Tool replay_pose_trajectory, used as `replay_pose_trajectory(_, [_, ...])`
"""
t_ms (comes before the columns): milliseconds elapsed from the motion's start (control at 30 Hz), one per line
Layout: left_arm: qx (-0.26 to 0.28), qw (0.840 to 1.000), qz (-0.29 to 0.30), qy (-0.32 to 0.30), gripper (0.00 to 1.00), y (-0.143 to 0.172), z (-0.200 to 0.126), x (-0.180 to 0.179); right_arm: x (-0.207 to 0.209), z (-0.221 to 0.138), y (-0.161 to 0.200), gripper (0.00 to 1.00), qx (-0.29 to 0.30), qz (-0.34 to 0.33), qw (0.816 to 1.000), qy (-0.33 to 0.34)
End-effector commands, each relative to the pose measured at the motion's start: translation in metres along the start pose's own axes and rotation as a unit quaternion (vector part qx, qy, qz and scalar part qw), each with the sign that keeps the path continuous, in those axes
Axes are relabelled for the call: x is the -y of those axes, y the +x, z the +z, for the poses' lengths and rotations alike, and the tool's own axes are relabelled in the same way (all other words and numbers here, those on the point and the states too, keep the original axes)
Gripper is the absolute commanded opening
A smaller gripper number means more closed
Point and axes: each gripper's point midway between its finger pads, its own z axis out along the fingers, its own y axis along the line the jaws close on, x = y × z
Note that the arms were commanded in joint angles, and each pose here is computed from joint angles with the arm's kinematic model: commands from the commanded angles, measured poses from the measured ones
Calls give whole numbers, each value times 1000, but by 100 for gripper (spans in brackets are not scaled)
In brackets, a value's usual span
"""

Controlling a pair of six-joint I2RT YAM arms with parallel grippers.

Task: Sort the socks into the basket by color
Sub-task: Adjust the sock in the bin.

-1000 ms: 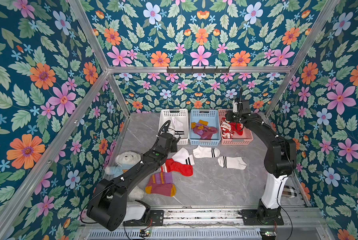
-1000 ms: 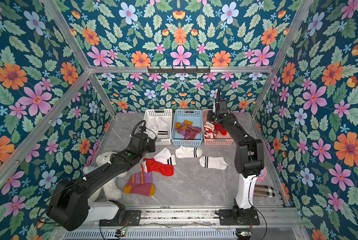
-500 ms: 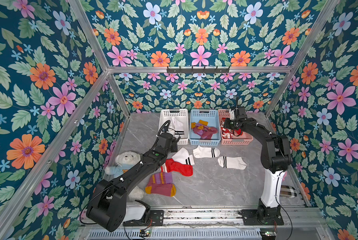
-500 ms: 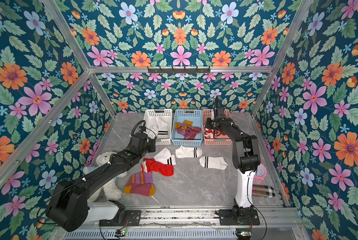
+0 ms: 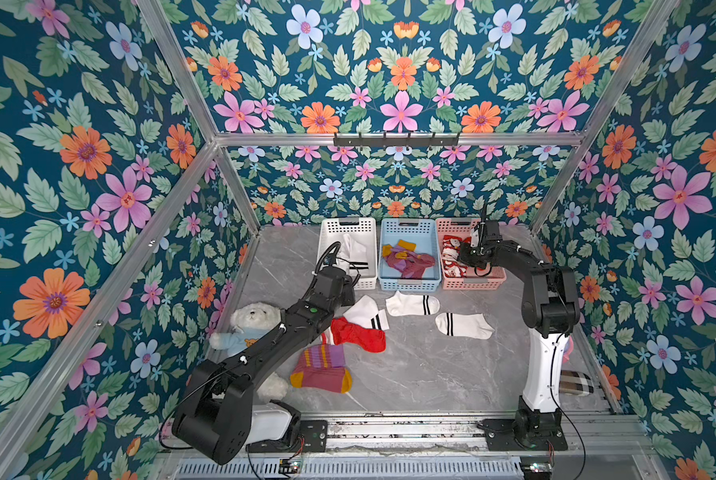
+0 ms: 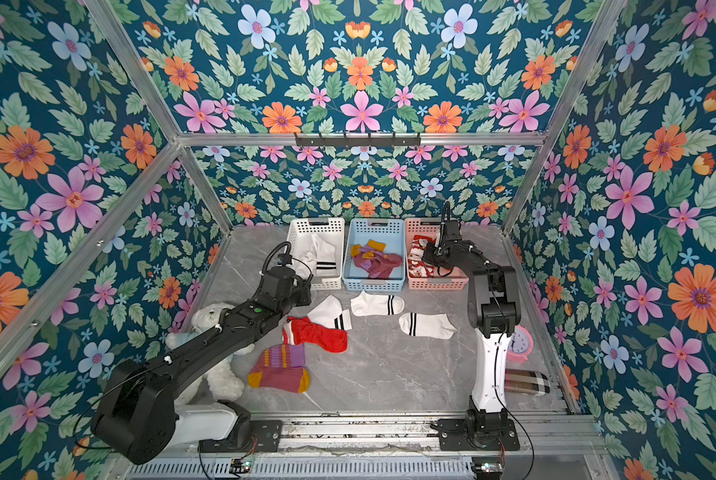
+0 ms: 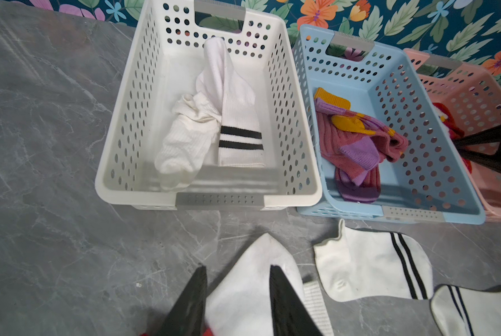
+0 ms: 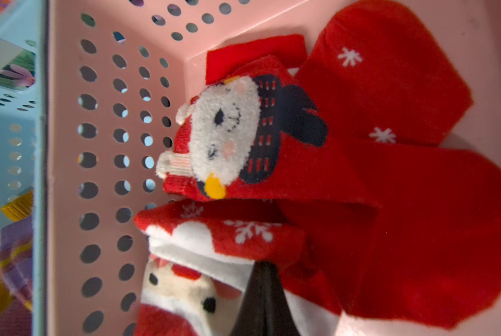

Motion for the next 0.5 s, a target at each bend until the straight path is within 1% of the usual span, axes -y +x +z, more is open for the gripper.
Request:
replay_pose_trajectory(0, [-11,1000,-15,-4,39,8,1,-3,-11,-15,-6,2,11,2,1000,-17])
replay_pose_trajectory(133, [-18,999,-25,-12,39,15,-1,-8,-28,-49,-22,10,45,-13,998,-36])
replay_pose_trajectory(233, [-34,998,-38,-24,39,23,-3,-12,-39,-75,-28,16,65,-24,996,-48])
replay_pose_trajectory(333, [-56,996,-48,-47,41,38,-9,-19,-47,-99,-27,22,83,-32,994,-61])
replay_pose_trajectory(467, [-78,992,-60,-81,42,58,-25,-24,-54,-122,-14,30,91,-34,992,-85])
